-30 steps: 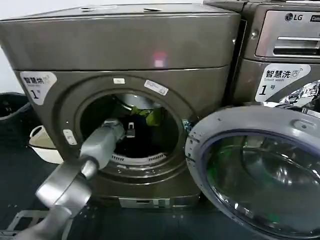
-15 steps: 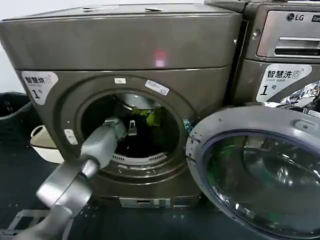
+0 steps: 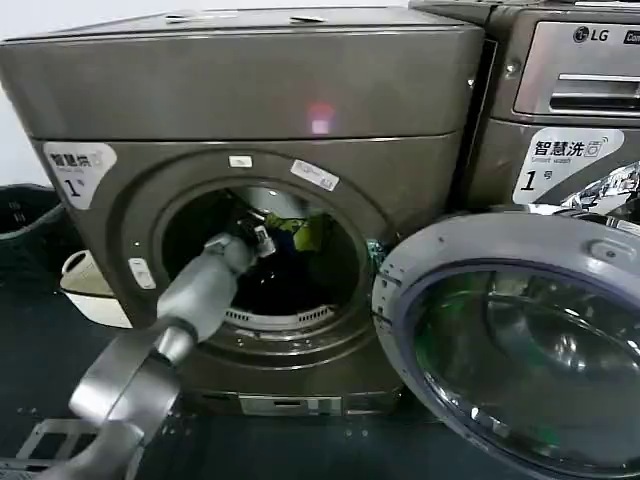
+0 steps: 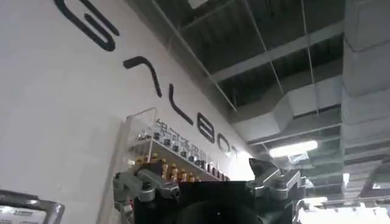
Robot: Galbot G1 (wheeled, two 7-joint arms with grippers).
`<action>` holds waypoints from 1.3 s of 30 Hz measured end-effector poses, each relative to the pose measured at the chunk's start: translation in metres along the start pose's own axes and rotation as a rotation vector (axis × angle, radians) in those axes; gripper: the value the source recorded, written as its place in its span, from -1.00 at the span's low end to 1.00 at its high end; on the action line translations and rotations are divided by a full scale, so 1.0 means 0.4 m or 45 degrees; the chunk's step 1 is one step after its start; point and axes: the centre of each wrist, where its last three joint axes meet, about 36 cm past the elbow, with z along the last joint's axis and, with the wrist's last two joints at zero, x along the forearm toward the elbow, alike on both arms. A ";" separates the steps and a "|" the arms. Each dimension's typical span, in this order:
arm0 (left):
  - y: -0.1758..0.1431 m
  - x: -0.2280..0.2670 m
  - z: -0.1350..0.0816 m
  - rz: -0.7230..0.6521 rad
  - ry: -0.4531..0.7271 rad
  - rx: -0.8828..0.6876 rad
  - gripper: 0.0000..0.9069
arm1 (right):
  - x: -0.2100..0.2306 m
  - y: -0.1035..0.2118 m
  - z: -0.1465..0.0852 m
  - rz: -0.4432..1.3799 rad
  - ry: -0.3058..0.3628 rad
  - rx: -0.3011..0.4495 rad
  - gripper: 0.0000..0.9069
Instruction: Grasp the clothes from the dryer.
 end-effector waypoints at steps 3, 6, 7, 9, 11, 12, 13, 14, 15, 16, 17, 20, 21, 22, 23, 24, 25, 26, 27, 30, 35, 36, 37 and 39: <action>-0.003 0.005 0.010 -0.086 -0.074 0.082 -1.00 | 0.000 -0.002 0.002 0.005 -0.003 0.002 1.00; -0.011 0.009 0.023 -0.174 -0.144 0.165 -1.00 | 0.000 0.000 0.007 0.009 -0.001 0.002 1.00; -0.016 0.010 0.030 -0.201 -0.168 0.198 -1.00 | 0.000 0.000 0.009 0.010 -0.002 0.003 1.00; -0.028 0.012 0.040 -0.259 -0.219 0.258 -1.00 | 0.000 0.002 0.011 0.009 -0.001 0.003 1.00; -0.042 0.014 0.048 -0.317 -0.276 0.319 -1.00 | -0.001 0.004 0.013 0.008 -0.003 0.004 1.00; -0.050 0.016 0.050 -0.347 -0.308 0.351 -1.00 | -0.001 0.005 0.013 0.007 -0.003 0.004 1.00; -0.062 0.016 0.053 -0.374 -0.338 0.383 -1.00 | -0.001 0.005 0.013 0.008 -0.003 0.005 1.00; -0.071 0.018 0.051 -0.404 -0.374 0.414 -1.00 | -0.001 0.005 0.013 0.008 -0.002 0.006 1.00; -0.083 0.018 0.051 -0.429 -0.403 0.446 -1.00 | -0.001 0.005 0.014 0.009 -0.002 0.009 1.00; -0.094 0.019 0.048 -0.457 -0.439 0.479 -1.00 | -0.001 0.005 0.013 0.010 -0.001 0.013 1.00; -0.108 0.019 0.047 -0.483 -0.470 0.512 -1.00 | -0.001 0.004 0.012 0.011 -0.001 0.017 1.00; -0.139 0.024 0.039 -0.559 -0.564 0.604 -1.00 | -0.001 0.003 0.011 0.015 -0.001 0.034 1.00; -0.150 0.027 0.035 -0.586 -0.595 0.634 -1.00 | -0.001 0.002 0.010 0.017 0.000 0.040 1.00; -0.161 0.028 0.033 -0.609 -0.622 0.659 -1.00 | 0.000 0.002 0.009 0.018 0.001 0.047 1.00; -0.172 0.031 0.029 -0.638 -0.652 0.684 -1.00 | 0.000 0.001 0.009 0.018 0.001 0.052 1.00; -0.184 0.034 0.027 -0.669 -0.678 0.708 -1.00 | -0.001 0.001 0.007 0.017 0.001 0.058 1.00; -0.194 0.037 0.024 -0.696 -0.704 0.725 -1.00 | 0.000 0.000 0.006 0.019 0.000 0.062 1.00; -0.207 0.038 0.023 -0.725 -0.725 0.743 -1.00 | -0.001 0.000 0.005 0.019 -0.001 0.065 1.00; -0.218 0.041 0.019 -0.754 -0.751 0.760 -1.00 | -0.001 0.000 0.003 0.018 -0.004 0.067 1.00; -0.255 0.045 0.012 -0.819 -0.796 0.816 -1.00 | -0.001 -0.001 -0.001 0.017 -0.011 0.073 1.00; -0.284 0.055 -0.007 -0.889 -0.833 0.892 -1.00 | 0.001 -0.009 -0.007 0.020 -0.011 0.083 1.00; -0.288 0.055 -0.011 -0.894 -0.837 0.898 -1.00 | 0.001 -0.011 -0.008 0.022 -0.013 0.084 1.00; -0.291 0.056 -0.014 -0.900 -0.842 0.902 -1.00 | 0.002 -0.013 -0.009 0.025 -0.016 0.085 1.00; -0.294 0.058 -0.018 -0.908 -0.848 0.905 -1.00 | 0.002 -0.016 -0.011 0.030 -0.021 0.088 1.00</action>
